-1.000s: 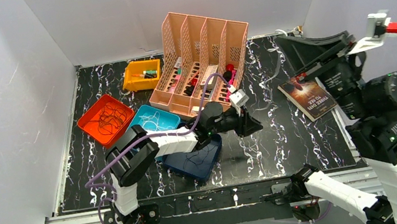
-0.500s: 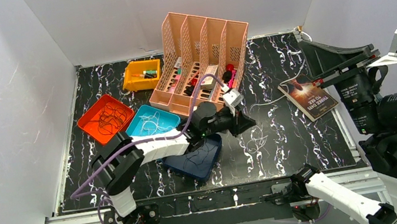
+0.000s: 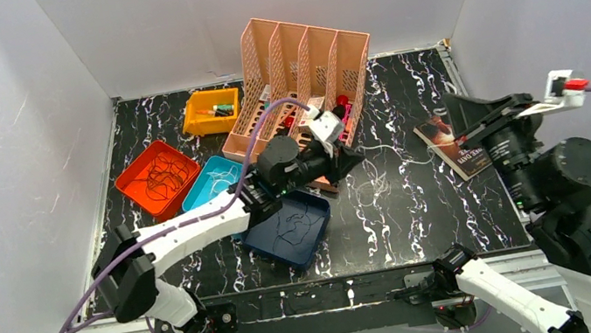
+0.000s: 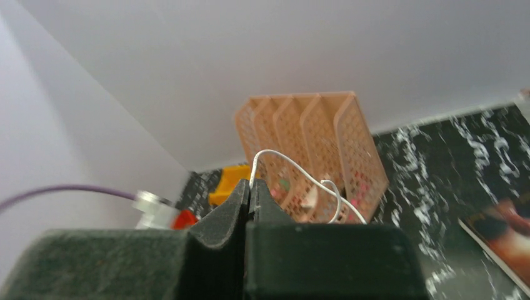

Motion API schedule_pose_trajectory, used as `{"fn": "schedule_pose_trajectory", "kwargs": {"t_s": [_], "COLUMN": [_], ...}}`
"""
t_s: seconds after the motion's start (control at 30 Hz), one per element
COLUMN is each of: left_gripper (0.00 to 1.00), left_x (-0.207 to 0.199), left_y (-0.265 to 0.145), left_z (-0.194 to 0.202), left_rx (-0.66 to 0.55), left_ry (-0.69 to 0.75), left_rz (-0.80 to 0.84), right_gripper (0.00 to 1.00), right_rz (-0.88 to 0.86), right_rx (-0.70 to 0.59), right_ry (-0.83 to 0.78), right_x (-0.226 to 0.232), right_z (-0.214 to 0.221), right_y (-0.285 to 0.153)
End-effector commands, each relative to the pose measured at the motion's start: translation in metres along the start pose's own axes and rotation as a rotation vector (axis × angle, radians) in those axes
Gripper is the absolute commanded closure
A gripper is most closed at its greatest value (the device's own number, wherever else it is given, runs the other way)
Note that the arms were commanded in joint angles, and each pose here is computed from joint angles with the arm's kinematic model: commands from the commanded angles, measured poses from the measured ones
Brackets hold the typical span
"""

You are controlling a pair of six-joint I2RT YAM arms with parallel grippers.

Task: Untangle the cables

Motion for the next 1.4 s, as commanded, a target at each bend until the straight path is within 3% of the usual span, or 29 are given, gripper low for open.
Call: {"fn": "schedule_pose_trajectory", "kwargs": {"t_s": [0.0, 0.17, 0.33, 0.57, 0.7, 0.77, 0.93, 1.17, 1.37], "left_gripper": [1.00, 1.00, 1.00, 1.00, 1.00, 1.00, 1.00, 1.00, 1.00], "left_x": [0.015, 0.021, 0.025, 0.041, 0.046, 0.052, 0.074, 0.125, 0.146], "left_y": [-0.032, -0.054, -0.061, -0.080, -0.095, -0.103, -0.137, -0.214, -0.269], "left_z": [-0.076, -0.123, -0.143, -0.175, -0.194, -0.196, -0.174, -0.117, -0.063], "left_rx": [-0.094, -0.158, -0.145, -0.146, -0.146, -0.117, 0.001, 0.175, 0.290], "left_ry": [0.116, 0.150, 0.174, 0.165, 0.180, 0.189, 0.182, 0.058, -0.025], "left_rz": [-0.125, -0.188, -0.216, -0.314, -0.361, -0.405, -0.567, -0.920, -1.125], "right_gripper": [0.96, 0.96, 0.94, 0.81, 0.97, 1.00, 1.00, 1.00, 1.00], "right_rz": [0.216, 0.331, 0.351, 0.296, 0.093, -0.045, -0.247, -0.387, -0.447], "right_rx": [0.101, 0.212, 0.268, 0.313, 0.364, 0.408, 0.543, 0.716, 0.822], "right_ry": [-0.017, -0.016, 0.004, 0.043, 0.084, 0.099, 0.112, 0.154, 0.130], "right_x": [-0.051, -0.085, -0.098, -0.093, -0.062, -0.040, -0.004, 0.025, 0.056], "right_z": [0.042, 0.088, 0.118, 0.137, 0.150, 0.160, 0.186, 0.230, 0.285], "right_y": [-0.009, -0.017, -0.019, -0.015, -0.005, 0.002, 0.025, 0.065, 0.090]}}
Point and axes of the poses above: each gripper's point midway between its finger pads, its own y axis out along the fingers, its own x axis along the line the jaws close on, z = x × y, the point moved 2 cm from there along -y, back along the fingers, and after that the axes turned 6 degrees about y, right-handed, at the moved point
